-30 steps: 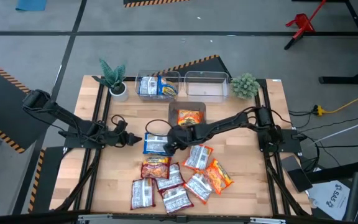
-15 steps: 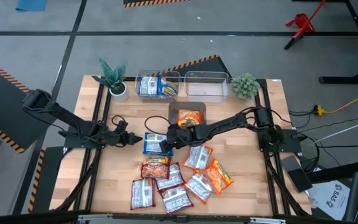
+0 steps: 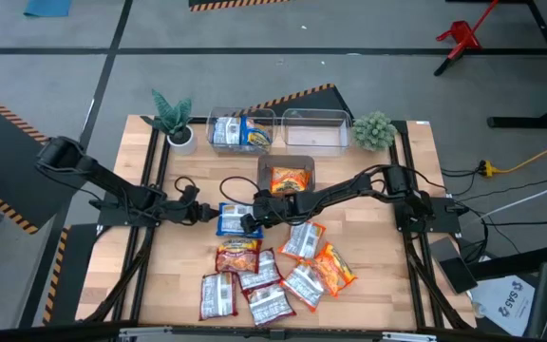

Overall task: Sort Maruchan noodles
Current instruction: Put the blue noodle pack into the left transparent bin

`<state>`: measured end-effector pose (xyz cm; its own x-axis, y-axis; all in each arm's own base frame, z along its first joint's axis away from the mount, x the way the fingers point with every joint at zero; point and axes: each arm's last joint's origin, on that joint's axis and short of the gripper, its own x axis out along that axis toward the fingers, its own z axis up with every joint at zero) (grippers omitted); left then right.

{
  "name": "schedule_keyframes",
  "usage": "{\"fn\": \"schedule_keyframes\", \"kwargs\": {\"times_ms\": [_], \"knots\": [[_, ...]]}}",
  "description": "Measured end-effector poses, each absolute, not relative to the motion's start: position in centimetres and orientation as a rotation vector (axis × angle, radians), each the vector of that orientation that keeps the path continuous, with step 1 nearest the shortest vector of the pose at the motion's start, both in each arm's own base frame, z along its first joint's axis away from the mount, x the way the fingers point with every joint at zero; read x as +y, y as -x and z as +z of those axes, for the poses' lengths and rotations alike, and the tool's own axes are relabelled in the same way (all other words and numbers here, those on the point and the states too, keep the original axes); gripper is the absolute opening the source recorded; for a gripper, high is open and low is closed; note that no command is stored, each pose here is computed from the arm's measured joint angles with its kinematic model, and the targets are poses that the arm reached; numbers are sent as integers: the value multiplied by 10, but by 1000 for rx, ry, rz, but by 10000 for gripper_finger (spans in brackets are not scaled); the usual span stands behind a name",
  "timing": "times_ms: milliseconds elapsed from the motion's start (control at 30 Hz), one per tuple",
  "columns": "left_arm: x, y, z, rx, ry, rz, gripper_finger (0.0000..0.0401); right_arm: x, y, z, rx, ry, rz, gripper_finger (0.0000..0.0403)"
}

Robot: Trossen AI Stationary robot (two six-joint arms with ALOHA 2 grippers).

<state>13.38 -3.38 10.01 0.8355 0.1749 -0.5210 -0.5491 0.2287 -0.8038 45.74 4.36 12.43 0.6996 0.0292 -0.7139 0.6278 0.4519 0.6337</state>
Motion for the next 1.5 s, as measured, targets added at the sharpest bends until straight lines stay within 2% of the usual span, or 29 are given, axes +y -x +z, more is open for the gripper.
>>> {"fn": "schedule_keyframes", "kwargs": {"times_ms": [433, 533, 700, 1233, 1500], "knots": [[-38, -144, 97, 389, 1226, 522, 172, 41, -461, 123, 693, -1040, -390, 339], [-40, -148, 98, 418, 1202, 508, 172, 40, -461, 123, 685, -1034, -402, 326], [-42, -157, 99, 442, 1185, 505, 172, 40, -460, 122, 694, -1013, -402, 264], [-43, -162, 101, 445, 1174, 492, 172, 41, -460, 122, 705, -1003, -387, 15], [-43, -161, 110, 430, 1163, 429, 172, 42, -460, 123, 746, -1048, -334, 5]]}}
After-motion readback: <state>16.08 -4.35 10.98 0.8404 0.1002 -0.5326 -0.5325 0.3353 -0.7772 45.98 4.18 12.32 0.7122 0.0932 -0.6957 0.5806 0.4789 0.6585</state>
